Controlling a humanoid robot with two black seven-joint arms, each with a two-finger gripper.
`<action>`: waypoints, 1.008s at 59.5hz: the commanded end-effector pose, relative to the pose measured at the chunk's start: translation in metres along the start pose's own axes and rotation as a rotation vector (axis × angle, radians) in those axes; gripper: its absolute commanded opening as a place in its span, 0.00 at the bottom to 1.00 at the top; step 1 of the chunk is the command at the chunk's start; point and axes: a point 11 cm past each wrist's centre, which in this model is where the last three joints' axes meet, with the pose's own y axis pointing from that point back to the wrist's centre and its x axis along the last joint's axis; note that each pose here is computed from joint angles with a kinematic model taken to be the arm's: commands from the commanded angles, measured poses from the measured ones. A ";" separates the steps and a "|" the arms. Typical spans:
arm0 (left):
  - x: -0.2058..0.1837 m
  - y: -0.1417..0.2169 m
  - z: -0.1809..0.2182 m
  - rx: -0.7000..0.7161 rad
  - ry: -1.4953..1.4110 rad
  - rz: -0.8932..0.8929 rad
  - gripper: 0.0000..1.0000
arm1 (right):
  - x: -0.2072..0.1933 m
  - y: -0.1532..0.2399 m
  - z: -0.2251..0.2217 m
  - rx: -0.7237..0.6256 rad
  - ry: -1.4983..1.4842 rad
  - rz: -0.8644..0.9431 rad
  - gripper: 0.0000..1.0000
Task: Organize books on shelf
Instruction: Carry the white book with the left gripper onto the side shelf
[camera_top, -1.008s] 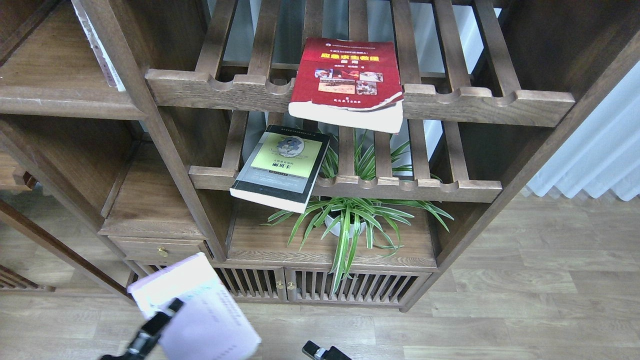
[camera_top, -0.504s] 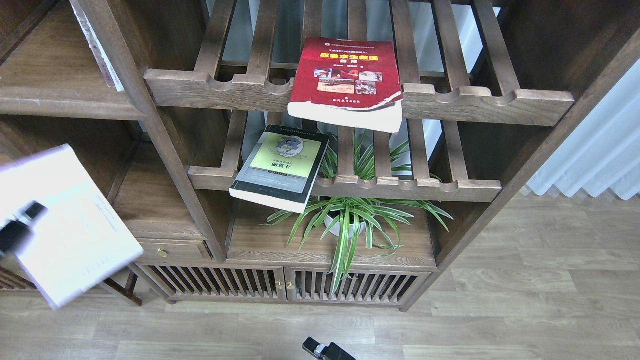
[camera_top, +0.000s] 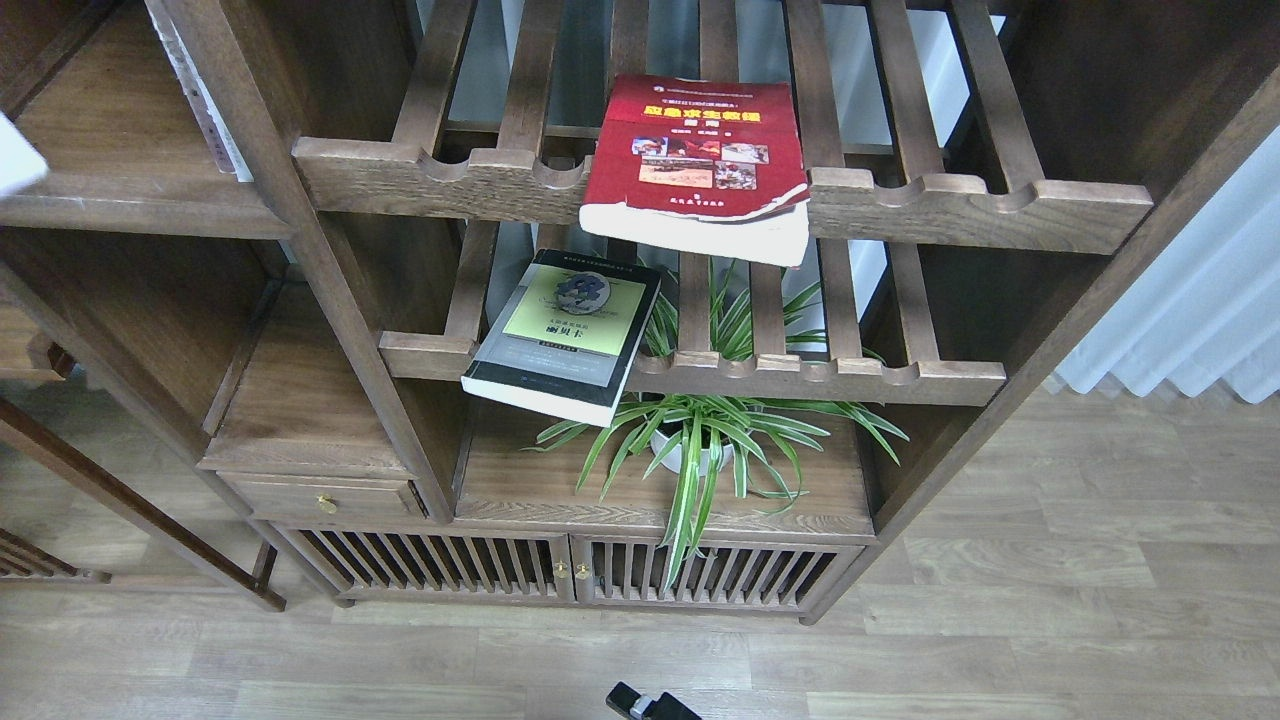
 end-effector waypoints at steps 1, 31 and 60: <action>0.011 -0.014 0.009 0.000 -0.054 0.025 0.06 | 0.001 0.001 0.000 0.002 -0.001 0.001 1.00; -0.031 -0.113 0.016 -0.123 -0.271 -0.045 0.06 | 0.001 0.002 0.002 -0.001 -0.004 0.003 1.00; -0.083 -0.190 -0.043 -0.032 -0.198 -0.138 0.07 | 0.000 0.000 0.000 0.005 -0.005 -0.003 1.00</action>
